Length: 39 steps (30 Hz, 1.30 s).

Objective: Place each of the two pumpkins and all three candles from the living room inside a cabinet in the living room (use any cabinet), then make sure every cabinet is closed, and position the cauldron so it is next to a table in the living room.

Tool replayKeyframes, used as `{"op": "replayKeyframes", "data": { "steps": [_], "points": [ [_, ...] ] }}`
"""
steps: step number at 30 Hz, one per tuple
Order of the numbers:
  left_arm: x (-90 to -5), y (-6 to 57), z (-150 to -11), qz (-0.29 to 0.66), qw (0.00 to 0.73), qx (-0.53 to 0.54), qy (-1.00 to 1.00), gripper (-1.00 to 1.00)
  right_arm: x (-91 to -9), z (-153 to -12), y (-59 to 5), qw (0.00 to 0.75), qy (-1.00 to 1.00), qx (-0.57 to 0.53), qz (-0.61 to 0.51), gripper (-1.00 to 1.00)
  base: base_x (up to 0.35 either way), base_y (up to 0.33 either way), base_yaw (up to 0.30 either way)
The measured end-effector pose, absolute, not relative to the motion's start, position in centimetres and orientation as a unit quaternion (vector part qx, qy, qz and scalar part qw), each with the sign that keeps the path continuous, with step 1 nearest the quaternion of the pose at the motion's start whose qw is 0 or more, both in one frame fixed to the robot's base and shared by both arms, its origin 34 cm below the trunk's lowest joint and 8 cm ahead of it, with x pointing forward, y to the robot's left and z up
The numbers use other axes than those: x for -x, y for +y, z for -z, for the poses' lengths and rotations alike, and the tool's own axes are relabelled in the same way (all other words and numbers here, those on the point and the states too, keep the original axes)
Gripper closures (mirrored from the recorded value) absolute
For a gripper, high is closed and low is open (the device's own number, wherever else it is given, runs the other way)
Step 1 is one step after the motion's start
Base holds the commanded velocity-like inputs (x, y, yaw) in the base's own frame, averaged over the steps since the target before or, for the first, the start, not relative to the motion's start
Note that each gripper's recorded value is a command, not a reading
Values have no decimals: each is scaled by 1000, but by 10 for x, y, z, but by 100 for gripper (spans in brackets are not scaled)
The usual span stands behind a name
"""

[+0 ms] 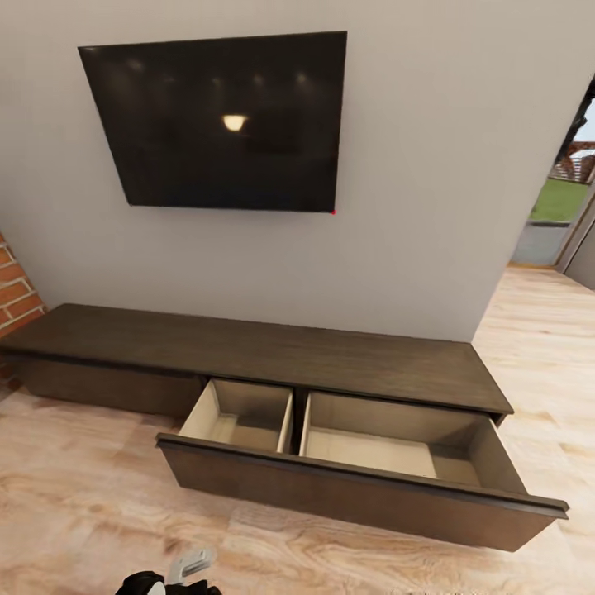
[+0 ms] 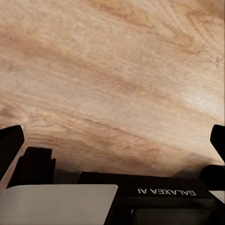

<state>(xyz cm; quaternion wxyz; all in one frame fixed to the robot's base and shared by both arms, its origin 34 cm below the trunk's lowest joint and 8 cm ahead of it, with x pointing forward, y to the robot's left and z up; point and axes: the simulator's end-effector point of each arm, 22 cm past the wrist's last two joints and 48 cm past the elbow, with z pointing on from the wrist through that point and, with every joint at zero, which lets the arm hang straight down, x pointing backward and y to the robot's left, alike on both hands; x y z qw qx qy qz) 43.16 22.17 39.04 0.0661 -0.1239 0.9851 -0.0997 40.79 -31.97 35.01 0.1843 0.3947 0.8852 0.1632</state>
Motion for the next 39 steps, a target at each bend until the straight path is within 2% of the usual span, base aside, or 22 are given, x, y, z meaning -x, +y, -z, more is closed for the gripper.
{"op": "replayKeyframes", "data": {
  "steps": [10, 26, 39],
  "points": [
    [-432, 221, -391, 100, 67, 123, 985, -100, -405, -349, -317, 180, 892, -383, -160, -100, -329, -31, 283],
    [-432, 221, -391, 99, 67, 123, 985, -100, -396, -343, -325, 166, 898, -385, -130, -100, -262, -182, 283],
    [-434, 223, -401, 98, 68, 124, 985, -100, -359, -338, -353, 112, 927, -357, -16, -100, -32, -23, 283]
  ]
}}
